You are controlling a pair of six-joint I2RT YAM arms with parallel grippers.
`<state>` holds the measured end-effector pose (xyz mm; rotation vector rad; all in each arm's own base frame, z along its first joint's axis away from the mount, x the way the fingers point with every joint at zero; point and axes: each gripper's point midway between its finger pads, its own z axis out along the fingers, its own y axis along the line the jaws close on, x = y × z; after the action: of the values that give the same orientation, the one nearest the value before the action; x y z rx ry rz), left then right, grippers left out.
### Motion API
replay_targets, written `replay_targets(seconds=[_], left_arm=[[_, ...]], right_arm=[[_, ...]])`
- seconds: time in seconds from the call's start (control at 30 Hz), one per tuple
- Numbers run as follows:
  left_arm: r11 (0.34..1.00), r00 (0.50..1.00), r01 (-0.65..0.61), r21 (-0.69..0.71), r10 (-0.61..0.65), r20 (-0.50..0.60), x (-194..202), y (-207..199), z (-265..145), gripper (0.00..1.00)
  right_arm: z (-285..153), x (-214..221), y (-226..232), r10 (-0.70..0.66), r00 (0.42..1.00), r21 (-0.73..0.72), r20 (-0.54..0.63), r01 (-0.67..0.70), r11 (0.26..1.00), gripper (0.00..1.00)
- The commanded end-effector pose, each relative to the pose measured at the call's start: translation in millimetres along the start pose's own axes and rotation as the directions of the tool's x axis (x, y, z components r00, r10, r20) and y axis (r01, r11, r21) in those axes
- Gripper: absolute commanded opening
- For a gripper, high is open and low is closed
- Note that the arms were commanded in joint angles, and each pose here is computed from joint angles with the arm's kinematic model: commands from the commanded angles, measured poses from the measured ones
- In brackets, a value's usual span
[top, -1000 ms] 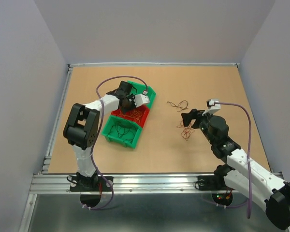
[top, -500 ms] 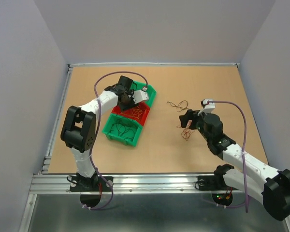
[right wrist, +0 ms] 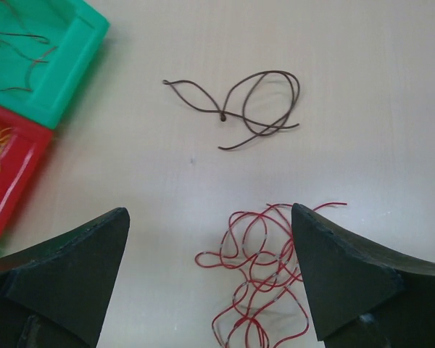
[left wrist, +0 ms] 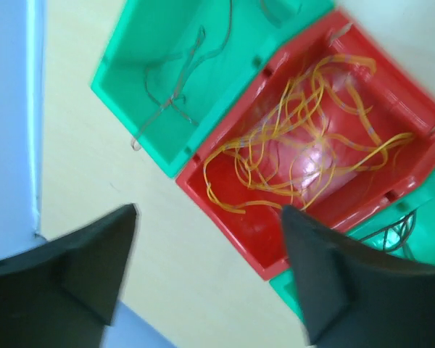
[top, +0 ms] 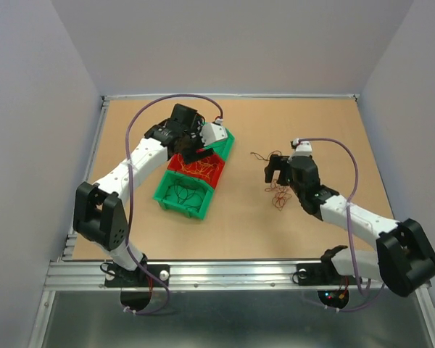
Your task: Untangle the cables
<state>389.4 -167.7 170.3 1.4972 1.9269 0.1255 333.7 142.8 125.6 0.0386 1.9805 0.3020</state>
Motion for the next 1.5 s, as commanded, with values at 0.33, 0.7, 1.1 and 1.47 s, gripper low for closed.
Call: replay_targets(seconds=[0.33,0.7,1.1,1.47], left_arm=[[0.753,0.450,0.629,-0.193,-0.150,0.880,-134,41,-155,0.99],[0.744,0.443,0.632,-0.219,-0.115,0.889,-95,11,-143,0.99],[0.651,0.406,0.714,-0.257,-0.087,0.910,-76,25,-154,0.99],[0.504,0.217,0.858,-0.102,-0.173,0.961,-26,75,-177,0.99]], right_arm=[[116,-20,-33,0.117,0.992,0.338,0.043,-0.124,0.933,1.00],[163,23,-40,0.103,0.990,0.376,-0.098,-0.059,0.925,0.37],[33,-20,152,-0.101,0.995,-0.612,0.029,0.097,0.785,0.01],[-54,-8,282,-0.164,0.928,-0.768,0.335,0.370,0.523,0.01]])
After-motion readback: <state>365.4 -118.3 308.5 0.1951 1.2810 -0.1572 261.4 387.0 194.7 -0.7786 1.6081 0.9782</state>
